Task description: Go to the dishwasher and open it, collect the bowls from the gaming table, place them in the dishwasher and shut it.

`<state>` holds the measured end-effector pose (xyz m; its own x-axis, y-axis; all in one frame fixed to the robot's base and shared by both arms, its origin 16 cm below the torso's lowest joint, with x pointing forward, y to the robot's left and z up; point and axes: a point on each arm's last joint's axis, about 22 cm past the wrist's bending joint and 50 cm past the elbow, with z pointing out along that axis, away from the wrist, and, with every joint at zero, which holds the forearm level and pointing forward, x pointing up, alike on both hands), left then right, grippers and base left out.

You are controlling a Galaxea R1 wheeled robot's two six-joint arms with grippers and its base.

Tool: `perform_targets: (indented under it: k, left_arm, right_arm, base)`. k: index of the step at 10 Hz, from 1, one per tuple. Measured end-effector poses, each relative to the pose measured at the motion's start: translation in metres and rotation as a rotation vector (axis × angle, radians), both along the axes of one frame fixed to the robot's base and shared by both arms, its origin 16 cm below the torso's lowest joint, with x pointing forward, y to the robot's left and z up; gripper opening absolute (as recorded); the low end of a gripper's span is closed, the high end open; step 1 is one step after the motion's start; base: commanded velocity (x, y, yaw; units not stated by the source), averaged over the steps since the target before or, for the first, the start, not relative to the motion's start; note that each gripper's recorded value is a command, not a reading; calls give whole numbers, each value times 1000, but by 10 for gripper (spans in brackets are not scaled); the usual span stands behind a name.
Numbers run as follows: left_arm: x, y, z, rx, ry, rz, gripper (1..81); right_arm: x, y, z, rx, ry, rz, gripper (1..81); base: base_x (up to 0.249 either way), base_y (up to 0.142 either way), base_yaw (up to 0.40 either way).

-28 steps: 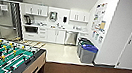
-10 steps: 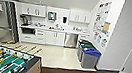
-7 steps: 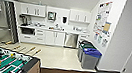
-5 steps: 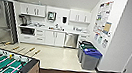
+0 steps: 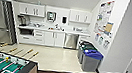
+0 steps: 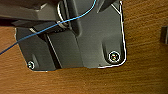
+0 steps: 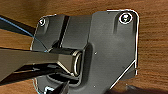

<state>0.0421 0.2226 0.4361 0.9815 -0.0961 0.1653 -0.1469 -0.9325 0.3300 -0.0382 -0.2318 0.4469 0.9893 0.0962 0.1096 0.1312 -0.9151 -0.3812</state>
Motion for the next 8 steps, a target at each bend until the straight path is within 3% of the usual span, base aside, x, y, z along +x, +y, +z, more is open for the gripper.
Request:
perform_targets:
  k: [3, 8]
  left_arm:
    - [2, 5, 0, 4, -12, 8, 811]
    - [3, 1, 0, -1, -13, 8, 811]
  right_arm:
    - [2, -12, -6, -38, -7, -6, 811]
    - [5, -9, -8, -39, -12, -7, 811]
  base:
    - [124, 0, 0]
    - [125, 0, 0]
